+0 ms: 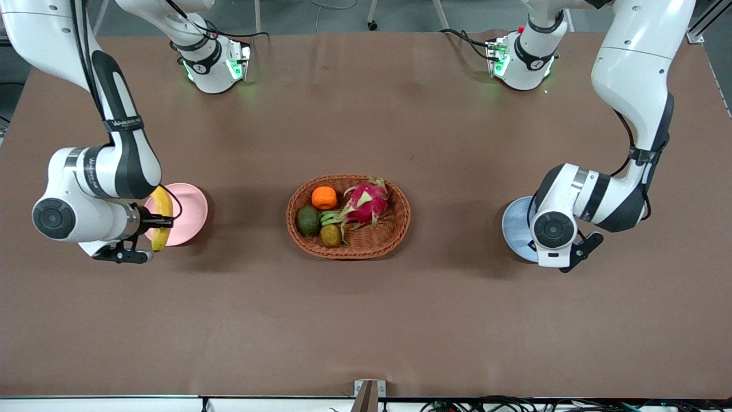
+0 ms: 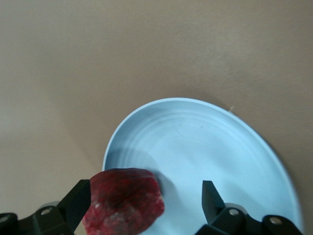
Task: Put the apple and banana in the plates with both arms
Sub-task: 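Lower the apple onto the blue plate and open the left gripper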
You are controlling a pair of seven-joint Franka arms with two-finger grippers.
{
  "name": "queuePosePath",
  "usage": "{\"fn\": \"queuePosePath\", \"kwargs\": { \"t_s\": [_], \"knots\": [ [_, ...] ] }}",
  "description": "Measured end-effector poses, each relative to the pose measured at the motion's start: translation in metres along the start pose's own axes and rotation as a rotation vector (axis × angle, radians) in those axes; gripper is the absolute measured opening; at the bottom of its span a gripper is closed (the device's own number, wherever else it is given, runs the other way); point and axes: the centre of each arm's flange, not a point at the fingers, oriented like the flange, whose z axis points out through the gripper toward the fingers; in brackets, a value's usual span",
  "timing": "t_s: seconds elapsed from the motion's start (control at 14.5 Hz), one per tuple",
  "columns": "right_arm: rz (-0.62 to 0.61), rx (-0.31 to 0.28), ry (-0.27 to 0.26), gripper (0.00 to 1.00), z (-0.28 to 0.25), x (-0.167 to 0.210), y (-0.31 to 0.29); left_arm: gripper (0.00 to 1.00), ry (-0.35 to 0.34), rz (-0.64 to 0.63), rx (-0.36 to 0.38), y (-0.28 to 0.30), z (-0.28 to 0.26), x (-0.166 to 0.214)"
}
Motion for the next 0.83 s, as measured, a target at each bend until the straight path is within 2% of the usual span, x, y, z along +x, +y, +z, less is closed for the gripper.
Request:
{"fn": "queuePosePath", "kwargs": {
  "t_s": [0.14, 0.28, 0.62, 0.83],
  "knots": [
    [0.017, 0.013, 0.037, 0.38, 0.015, -0.003, 0.019, 1.0, -0.023, -0.023, -0.06, 0.0, -0.03, 0.001],
    [0.024, 0.023, 0.086, 0.38, 0.042, -0.01, 0.027, 1.0, -0.013, 0.02, -0.104, -0.005, -0.076, -0.005],
    [0.026, 0.042, 0.103, 0.38, 0.056, -0.022, 0.021, 1.0, 0.06, 0.205, -0.146, -0.06, -0.201, 0.002],
    [0.029, 0.053, 0.128, 0.38, 0.054, -0.02, 0.019, 1.0, 0.137, 0.389, -0.195, -0.099, -0.26, 0.007]
  ]
}}
